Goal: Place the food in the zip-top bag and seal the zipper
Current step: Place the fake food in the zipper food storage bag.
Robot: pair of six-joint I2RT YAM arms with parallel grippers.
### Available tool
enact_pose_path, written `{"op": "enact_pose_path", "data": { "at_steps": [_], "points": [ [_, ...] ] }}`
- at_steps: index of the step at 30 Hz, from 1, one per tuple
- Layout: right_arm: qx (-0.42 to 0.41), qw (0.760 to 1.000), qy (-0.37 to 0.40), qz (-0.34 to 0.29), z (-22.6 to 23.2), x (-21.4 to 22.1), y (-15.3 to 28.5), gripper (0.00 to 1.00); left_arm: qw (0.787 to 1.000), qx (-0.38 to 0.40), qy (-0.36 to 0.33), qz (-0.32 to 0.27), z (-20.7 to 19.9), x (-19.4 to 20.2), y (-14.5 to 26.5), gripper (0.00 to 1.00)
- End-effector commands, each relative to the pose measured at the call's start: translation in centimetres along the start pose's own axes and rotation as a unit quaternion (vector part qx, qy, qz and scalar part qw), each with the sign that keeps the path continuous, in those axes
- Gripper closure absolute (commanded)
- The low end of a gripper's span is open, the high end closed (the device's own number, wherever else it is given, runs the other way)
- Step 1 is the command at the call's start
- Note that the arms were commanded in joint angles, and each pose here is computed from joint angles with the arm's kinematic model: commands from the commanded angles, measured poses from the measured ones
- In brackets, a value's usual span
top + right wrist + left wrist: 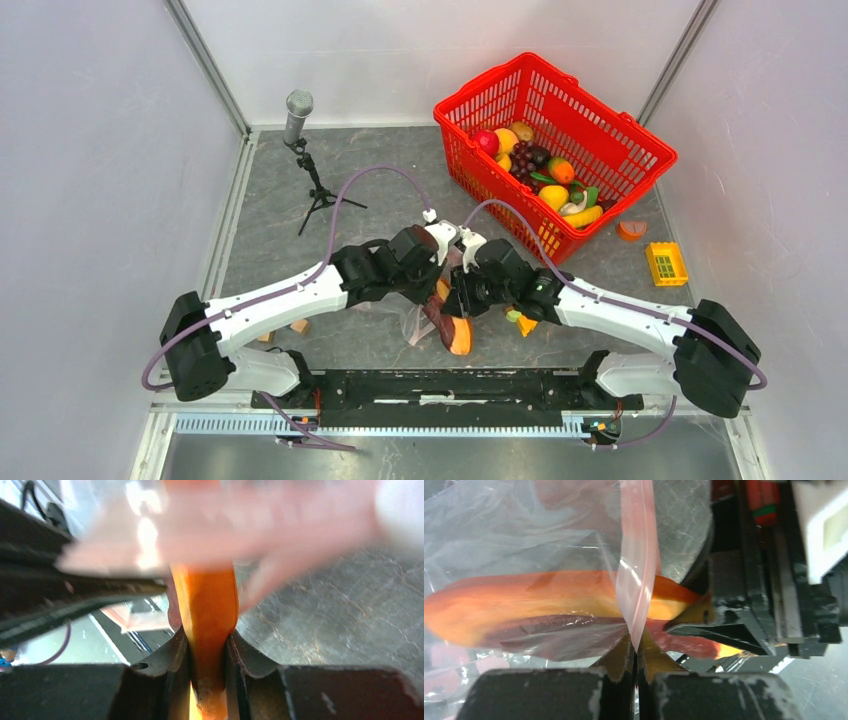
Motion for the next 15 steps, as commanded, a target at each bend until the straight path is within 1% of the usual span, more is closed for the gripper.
{"op": "enact_pose_path", "data": {
  "at_steps": [1,2,4,6,7,9,12,14,15],
  "points": [
    [-0.054,0.994,-0.011,-0.096,2.0,-4.7,0.1,1.00,0.996,0.085,-0.007,-0.023,-2.8,-0.9,1.2,0.98],
    [-0.054,0.992,-0.022,-0.108,1.6,-5.1,0.0,0.99,0.995,0.097,0.000,-0.021,-3.1,-0.6,1.3,0.98],
    [-0.034,0.991,-0.054,-0.120,0.2,-5.6,0.0,0.93,0.993,0.119,0.005,-0.016,-3.6,-0.2,1.6,0.98],
    [-0.011,0.988,-0.065,-0.137,-0.7,-6.4,0.1,0.92,0.991,0.132,0.008,-0.011,-3.9,0.2,2.1,0.98],
    [-0.011,0.987,-0.064,-0.146,-0.7,-6.7,0.2,0.88,0.991,0.132,0.012,-0.010,-3.9,0.3,2.1,0.98],
    [-0.028,0.984,-0.063,-0.162,-0.1,-7.3,0.4,0.74,0.992,0.120,0.026,-0.016,-3.6,0.2,2.2,0.98],
    [-0.079,0.979,-0.051,-0.181,1.2,-7.3,1.0,0.56,0.993,0.097,0.052,-0.034,-3.2,-0.6,2.3,0.98],
    [-0.078,0.979,-0.036,-0.186,1.1,-6.7,1.5,0.43,0.993,0.071,0.078,-0.054,-2.5,-1.3,2.3,0.98],
    [-0.069,0.980,-0.032,-0.186,0.7,-6.2,1.7,0.38,0.992,0.060,0.089,-0.064,-2.3,-1.7,2.3,0.98]
  ]
}}
Point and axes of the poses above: each gripper's point midway between its finger pads, its own y axis back along the fingers, its own z axis along the line the jaws close on, x = y × z, the point moved 3 cm from there along y, back along the fingers, and after that the axes turned 8 degrees about y, right-handed, at the moved point
